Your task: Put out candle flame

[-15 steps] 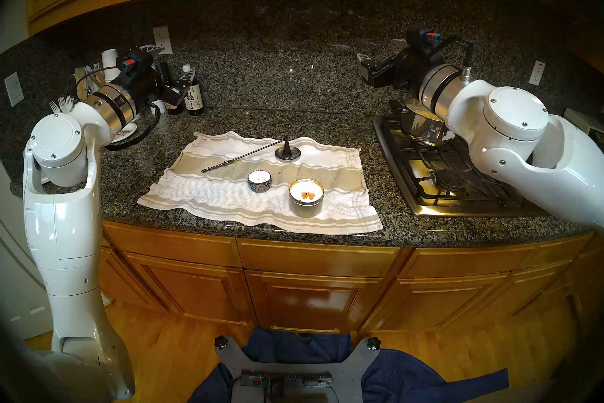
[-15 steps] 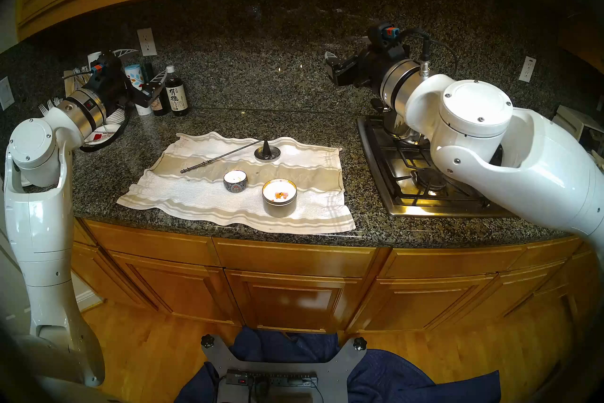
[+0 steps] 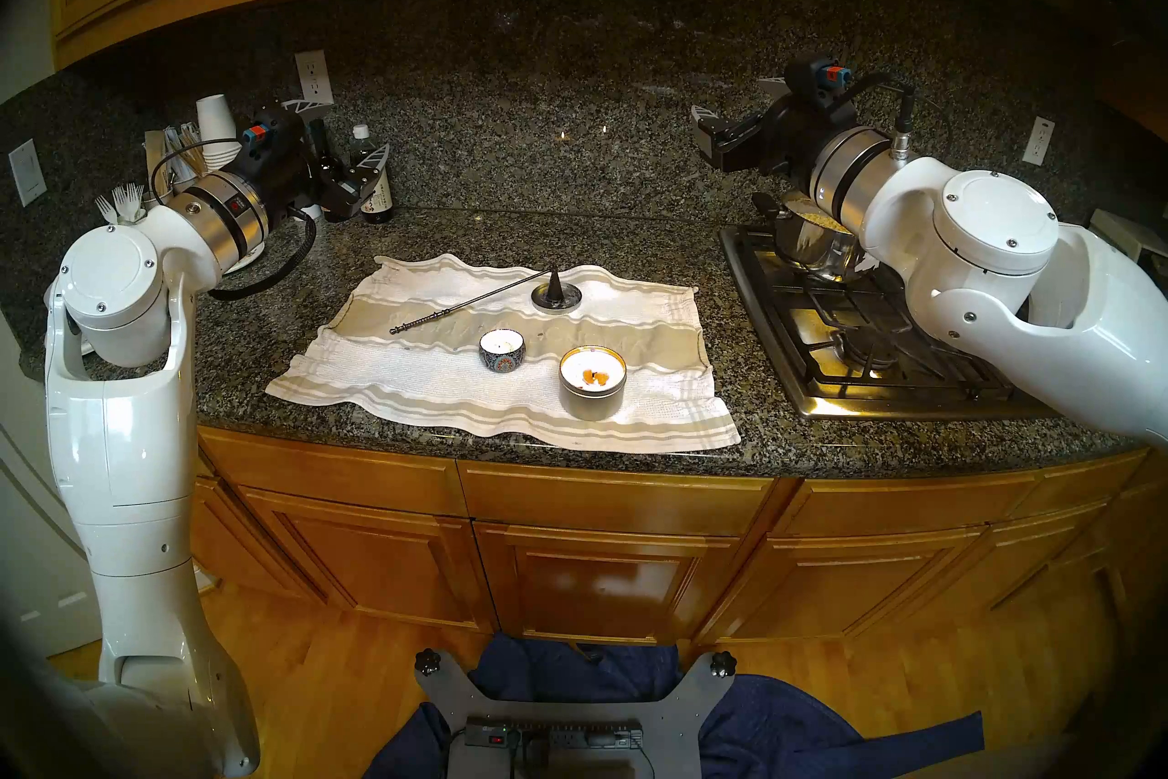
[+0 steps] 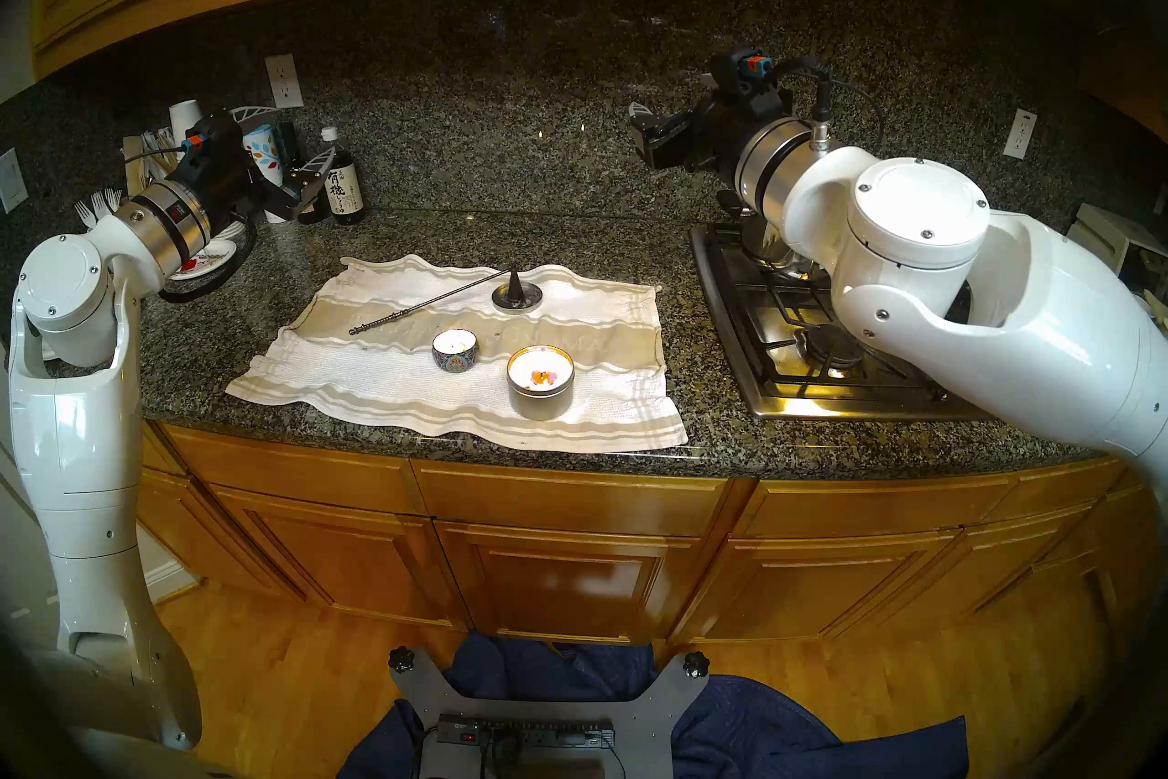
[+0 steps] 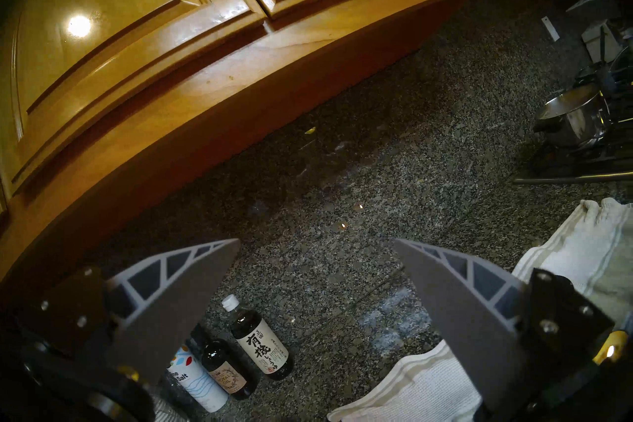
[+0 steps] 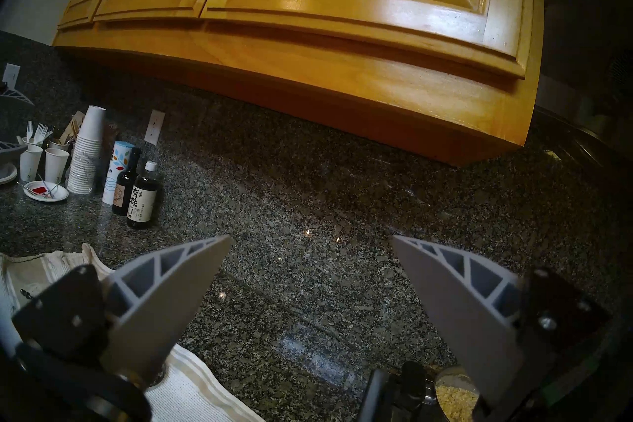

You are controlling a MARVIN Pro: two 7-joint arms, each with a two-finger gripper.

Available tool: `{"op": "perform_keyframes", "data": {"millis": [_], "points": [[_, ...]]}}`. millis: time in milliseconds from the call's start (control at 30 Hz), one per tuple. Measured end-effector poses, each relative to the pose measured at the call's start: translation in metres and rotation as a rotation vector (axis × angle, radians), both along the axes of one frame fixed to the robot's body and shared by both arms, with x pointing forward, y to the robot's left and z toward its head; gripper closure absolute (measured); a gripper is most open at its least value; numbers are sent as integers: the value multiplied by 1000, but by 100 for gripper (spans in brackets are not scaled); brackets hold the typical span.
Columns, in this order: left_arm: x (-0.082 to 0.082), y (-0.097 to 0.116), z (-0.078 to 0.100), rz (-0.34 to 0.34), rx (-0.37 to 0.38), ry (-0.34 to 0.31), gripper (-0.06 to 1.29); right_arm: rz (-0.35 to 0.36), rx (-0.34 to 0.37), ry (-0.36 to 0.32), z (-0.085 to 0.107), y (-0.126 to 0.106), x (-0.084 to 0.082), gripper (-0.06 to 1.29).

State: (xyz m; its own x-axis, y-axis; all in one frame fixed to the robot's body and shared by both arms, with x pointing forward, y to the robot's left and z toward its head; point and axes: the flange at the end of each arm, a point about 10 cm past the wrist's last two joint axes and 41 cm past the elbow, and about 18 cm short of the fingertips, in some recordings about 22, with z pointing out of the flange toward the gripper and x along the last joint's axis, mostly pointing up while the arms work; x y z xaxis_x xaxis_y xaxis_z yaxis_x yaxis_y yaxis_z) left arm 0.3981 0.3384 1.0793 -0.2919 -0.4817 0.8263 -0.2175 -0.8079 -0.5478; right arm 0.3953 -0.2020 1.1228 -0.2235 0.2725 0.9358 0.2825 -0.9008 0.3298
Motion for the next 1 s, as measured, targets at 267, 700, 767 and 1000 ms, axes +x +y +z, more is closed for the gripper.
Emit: {"op": "perform_keyframes", "data": {"millis": [267, 700, 767, 1000], "points": [[3, 3, -14, -41, -8, 74, 0, -7, 3, 6, -2, -2, 2, -1], [9, 7, -27, -72, -10, 157, 0, -14, 17, -3, 0, -3, 12, 0], [9, 8, -26, -73, -7, 154, 0, -14, 18, -7, 2, -3, 13, 0], [9, 9, -23, -71, -1, 142, 0, -6, 20, -17, 5, -2, 15, -1]]}}
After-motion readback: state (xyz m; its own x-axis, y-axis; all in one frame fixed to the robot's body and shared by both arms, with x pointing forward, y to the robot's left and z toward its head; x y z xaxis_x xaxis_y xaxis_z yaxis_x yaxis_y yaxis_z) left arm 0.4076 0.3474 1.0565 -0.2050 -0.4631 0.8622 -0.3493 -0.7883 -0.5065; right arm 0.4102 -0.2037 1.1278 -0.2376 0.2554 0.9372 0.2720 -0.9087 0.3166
